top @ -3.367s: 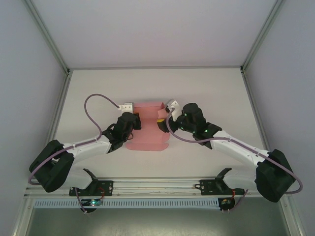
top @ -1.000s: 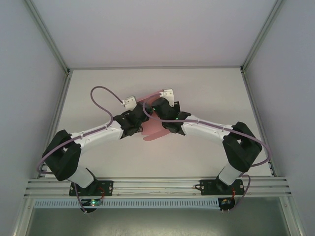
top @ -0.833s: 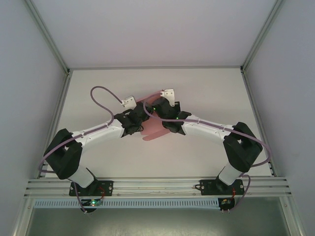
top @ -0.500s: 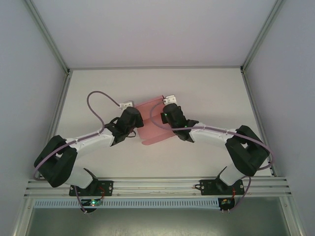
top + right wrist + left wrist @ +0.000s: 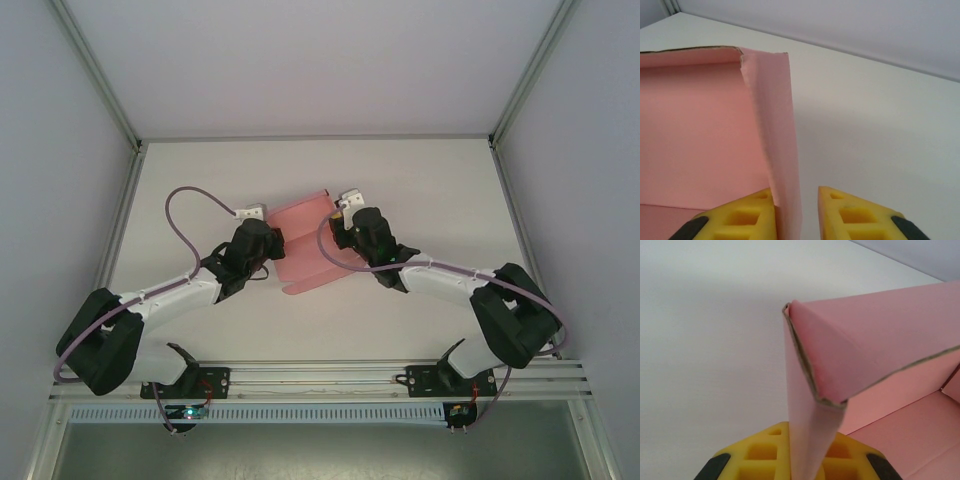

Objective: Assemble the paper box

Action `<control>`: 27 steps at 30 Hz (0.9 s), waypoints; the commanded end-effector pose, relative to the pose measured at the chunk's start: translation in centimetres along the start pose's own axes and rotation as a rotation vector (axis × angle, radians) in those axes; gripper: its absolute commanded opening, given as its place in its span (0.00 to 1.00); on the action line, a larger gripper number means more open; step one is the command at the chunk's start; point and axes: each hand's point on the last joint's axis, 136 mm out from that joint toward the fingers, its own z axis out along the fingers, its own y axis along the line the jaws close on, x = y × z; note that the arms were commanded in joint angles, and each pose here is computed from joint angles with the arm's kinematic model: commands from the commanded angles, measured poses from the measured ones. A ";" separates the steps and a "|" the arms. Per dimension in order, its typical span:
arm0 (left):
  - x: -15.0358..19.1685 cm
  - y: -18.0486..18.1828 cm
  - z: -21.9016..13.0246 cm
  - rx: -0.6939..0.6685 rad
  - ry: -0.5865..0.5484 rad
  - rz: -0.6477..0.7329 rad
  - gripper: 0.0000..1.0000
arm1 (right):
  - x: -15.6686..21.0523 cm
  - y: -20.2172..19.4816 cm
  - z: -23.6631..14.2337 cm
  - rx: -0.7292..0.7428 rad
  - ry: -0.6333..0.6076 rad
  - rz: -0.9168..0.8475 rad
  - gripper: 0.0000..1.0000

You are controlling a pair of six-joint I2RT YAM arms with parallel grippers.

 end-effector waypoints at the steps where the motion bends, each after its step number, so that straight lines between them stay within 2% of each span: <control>1: -0.3 0.7 -0.4 -0.024 -0.002 0.020 0.00 | -0.5 -4.5 -0.7 0.168 -0.012 -0.006 0.30; 4: -0.2 0.9 -0.3 -0.036 0.002 0.027 0.00 | -1.0 -3.7 -1.1 0.112 -0.020 -0.025 0.42; 7: -0.3 0.9 -0.3 -0.040 0.001 0.025 0.00 | -1.8 -1.4 -2.0 -0.036 -0.039 -0.039 0.58; 11: -0.4 0.6 -0.1 -0.028 0.007 0.035 0.00 | -3.2 1.4 -3.7 -0.221 -0.082 -0.043 0.71; 14: -0.3 0.1 0.1 -0.006 0.014 0.057 0.00 | -4.4 2.2 -5.2 -0.288 -0.125 -0.022 0.98; 20: -0.1 -0.7 0.6 0.034 0.031 0.108 0.00 | -6.3 2.7 -8.4 -0.390 -0.220 0.032 0.98; 27: 0.3 -3.4 0.3 0.188 0.046 0.219 0.00 | -6.5 -0.9 -11.0 -0.228 -0.281 0.068 0.98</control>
